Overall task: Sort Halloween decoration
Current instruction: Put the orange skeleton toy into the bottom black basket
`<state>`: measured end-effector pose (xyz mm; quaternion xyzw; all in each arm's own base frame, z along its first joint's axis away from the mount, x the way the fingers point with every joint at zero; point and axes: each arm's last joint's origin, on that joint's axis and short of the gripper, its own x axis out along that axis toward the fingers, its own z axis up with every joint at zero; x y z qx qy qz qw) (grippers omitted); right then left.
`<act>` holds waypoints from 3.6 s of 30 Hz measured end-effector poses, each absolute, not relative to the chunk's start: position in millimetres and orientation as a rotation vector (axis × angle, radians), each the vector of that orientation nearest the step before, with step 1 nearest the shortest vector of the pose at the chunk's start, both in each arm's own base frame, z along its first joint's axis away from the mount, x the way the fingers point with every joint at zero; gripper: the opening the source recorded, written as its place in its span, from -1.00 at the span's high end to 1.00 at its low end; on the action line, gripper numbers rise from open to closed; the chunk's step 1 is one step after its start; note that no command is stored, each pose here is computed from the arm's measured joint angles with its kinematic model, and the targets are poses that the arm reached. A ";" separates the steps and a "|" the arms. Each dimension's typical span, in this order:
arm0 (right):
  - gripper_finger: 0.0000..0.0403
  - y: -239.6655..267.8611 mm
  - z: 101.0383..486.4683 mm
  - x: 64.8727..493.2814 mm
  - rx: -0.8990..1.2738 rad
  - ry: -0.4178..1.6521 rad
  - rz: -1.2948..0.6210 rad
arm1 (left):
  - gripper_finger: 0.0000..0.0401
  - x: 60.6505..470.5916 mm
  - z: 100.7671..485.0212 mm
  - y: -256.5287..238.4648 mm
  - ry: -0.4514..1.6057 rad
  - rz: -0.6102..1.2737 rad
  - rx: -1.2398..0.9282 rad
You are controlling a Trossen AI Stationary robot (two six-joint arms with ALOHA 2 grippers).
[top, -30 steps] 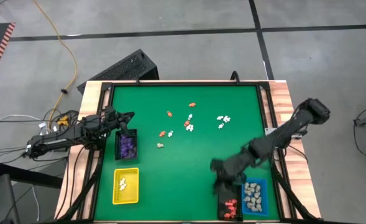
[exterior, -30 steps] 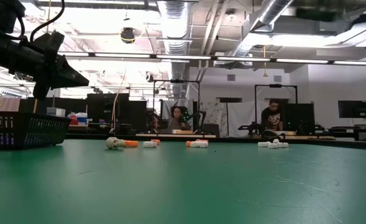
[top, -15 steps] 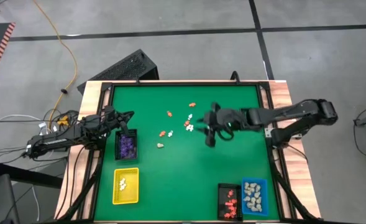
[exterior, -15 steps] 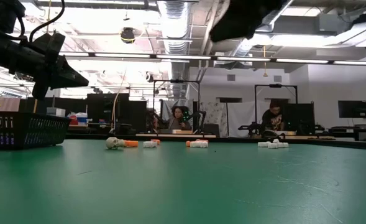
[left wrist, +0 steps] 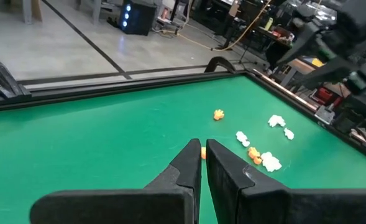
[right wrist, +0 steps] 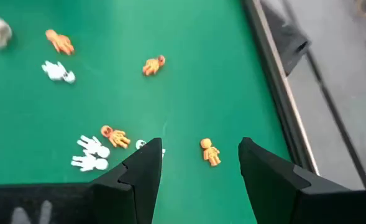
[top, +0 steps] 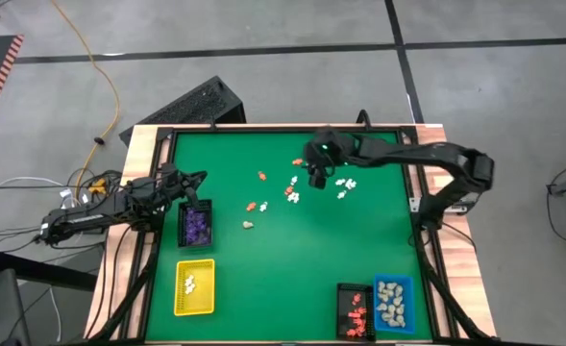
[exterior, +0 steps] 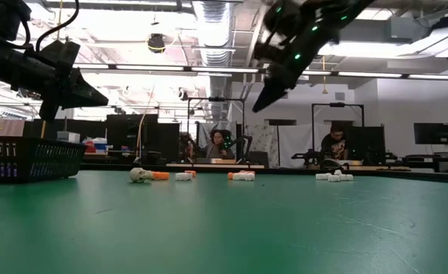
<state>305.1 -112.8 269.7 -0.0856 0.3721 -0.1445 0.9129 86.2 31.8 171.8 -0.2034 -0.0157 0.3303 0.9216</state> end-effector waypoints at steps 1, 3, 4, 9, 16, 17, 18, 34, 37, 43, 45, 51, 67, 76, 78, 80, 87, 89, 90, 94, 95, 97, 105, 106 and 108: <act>-0.11 -118.4 268.3 309.6 -0.180 0.785 -0.284 | 0.93 86.1 171.8 31.9 -0.033 0.681 -0.418; -0.11 -128.3 263.5 318.0 -0.188 0.833 -0.248 | 0.93 86.2 171.7 31.9 -0.032 0.682 -0.417; -0.10 -133.4 260.8 322.0 -0.196 0.854 -0.235 | 0.93 86.2 171.7 31.9 -0.032 0.682 -0.417; -0.10 -156.5 244.0 341.9 -0.255 0.947 -0.181 | 0.93 86.2 171.7 31.9 -0.031 0.684 -0.417; -0.10 -189.7 212.5 359.6 -0.210 1.094 -0.100 | 0.93 86.2 171.6 31.9 -0.031 0.684 -0.417; -0.10 -193.9 209.4 361.4 -0.206 1.112 -0.096 | 0.93 86.2 171.6 32.0 -0.031 0.684 -0.417; -0.10 -197.6 207.1 362.9 -0.201 1.127 -0.094 | 0.93 86.2 171.7 31.9 -0.031 0.684 -0.417; -0.10 -219.7 191.2 372.6 -0.196 1.203 -0.027 | 0.93 86.5 171.4 32.0 -0.027 0.684 -0.417; -0.10 -220.0 191.3 373.0 -0.197 1.197 -0.026 | 0.93 86.5 171.4 32.0 -0.027 0.684 -0.418; -0.10 -223.0 175.0 377.8 -0.191 1.215 -0.011 | 0.93 86.5 171.4 32.0 -0.028 0.684 -0.420; -0.10 -222.5 170.8 377.2 -0.180 1.236 -0.002 | 0.93 86.5 171.3 32.0 -0.028 0.683 -0.420; -0.04 -222.6 165.5 377.2 -0.164 1.260 0.002 | 0.93 86.5 171.3 31.9 -0.028 0.682 -0.420; 0.89 -221.9 164.3 376.0 -0.135 1.272 -0.004 | 0.93 86.6 171.3 31.9 -0.028 0.681 -0.421; 0.94 -222.0 176.2 378.1 -0.126 1.303 0.000 | 0.93 86.6 171.3 31.9 -0.029 0.680 -0.425; 0.95 -223.0 186.6 379.6 -0.127 1.309 -0.001 | 0.93 86.7 171.3 31.7 -0.027 0.671 -0.427; 0.95 -224.2 199.6 382.0 -0.132 1.300 -0.006 | 0.93 87.1 171.3 31.3 -0.023 0.652 -0.430; 0.95 -217.6 242.5 388.6 -0.142 1.286 0.000 | 0.93 87.6 171.2 30.5 -0.016 0.622 -0.435; 0.95 -213.3 254.7 391.2 -0.150 1.275 0.002 | 0.93 87.6 171.2 30.5 -0.016 0.621 -0.435; 0.95 -210.7 260.3 392.6 -0.156 1.269 0.005 | 0.93 87.7 171.2 30.4 -0.015 0.618 -0.435; 0.95 -196.3 281.7 398.7 -0.184 1.245 0.024 | 0.93 87.9 171.2 30.1 -0.011 0.604 -0.437; 0.95 -191.8 286.2 400.3 -0.188 1.241 0.030 | 0.93 87.9 171.2 30.1 -0.012 0.604 -0.437; 0.95 -181.6 293.7 403.9 -0.203 1.231 0.046 | 0.93 87.9 171.2 30.1 -0.012 0.604 -0.437; 0.95 -134.1 308.2 415.4 -0.248 1.235 0.141 | 0.93 87.9 171.2 30.1 -0.012 0.604 -0.437; 0.95 -127.2 308.1 416.4 -0.245 1.243 0.154 | 0.93 87.9 171.2 30.1 -0.012 0.605 -0.437; 0.95 -113.1 307.7 418.4 -0.236 1.258 0.175 | 0.93 87.9 171.2 30.1 -0.012 0.604 -0.437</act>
